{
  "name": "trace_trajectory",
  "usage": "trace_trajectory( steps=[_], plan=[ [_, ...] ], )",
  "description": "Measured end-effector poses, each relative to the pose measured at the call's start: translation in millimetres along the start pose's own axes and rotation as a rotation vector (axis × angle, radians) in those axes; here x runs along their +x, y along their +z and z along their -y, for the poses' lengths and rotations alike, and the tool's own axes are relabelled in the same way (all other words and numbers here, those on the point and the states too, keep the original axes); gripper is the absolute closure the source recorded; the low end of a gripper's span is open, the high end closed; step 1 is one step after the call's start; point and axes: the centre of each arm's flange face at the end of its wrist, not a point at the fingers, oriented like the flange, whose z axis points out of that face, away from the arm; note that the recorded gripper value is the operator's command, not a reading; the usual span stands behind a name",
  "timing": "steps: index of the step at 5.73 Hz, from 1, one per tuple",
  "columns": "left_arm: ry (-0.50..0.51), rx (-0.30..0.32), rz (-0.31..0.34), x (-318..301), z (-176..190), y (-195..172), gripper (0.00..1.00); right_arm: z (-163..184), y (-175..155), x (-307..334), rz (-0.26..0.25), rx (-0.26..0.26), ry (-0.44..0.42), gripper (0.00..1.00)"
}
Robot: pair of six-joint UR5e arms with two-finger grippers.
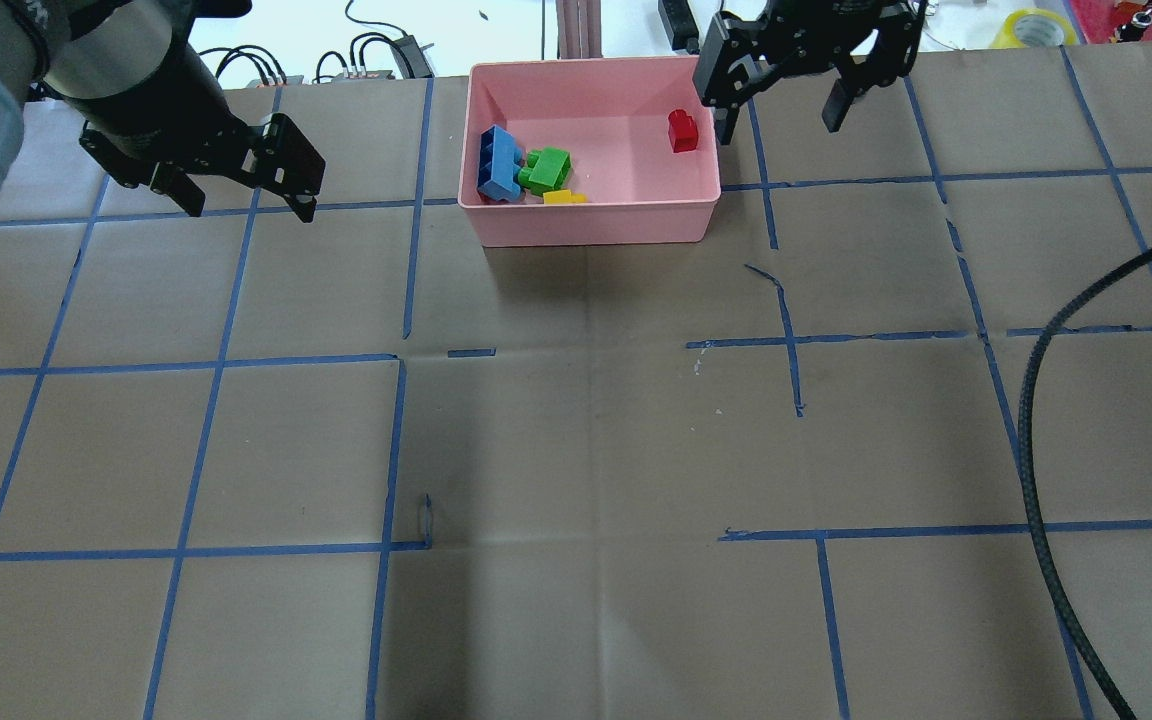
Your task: Put all blocks into box
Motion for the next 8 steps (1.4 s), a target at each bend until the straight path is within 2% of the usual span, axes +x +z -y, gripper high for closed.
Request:
trace_trajectory(
  steps=[1, 2, 3, 8],
  plan=[
    [-0.005, 0.0, -0.001, -7, 0, 0, 0.01, -49, 13, -2, -0.009, -0.039, -0.001, 0.0],
    [-0.003, 0.0, -0.003, -10, 0, 0, 0.01, -82, 23, -2, -0.017, -0.052, -0.002, 0.0],
    [-0.001, -0.002, -0.005, -11, -1, 1, 0.01, -98, 27, -1, -0.02, -0.053, 0.003, 0.0],
    [-0.001, -0.005, -0.01, -10, -3, 4, 0.01, -115, 22, -3, -0.024, -0.037, 0.018, 0.0]
  ],
)
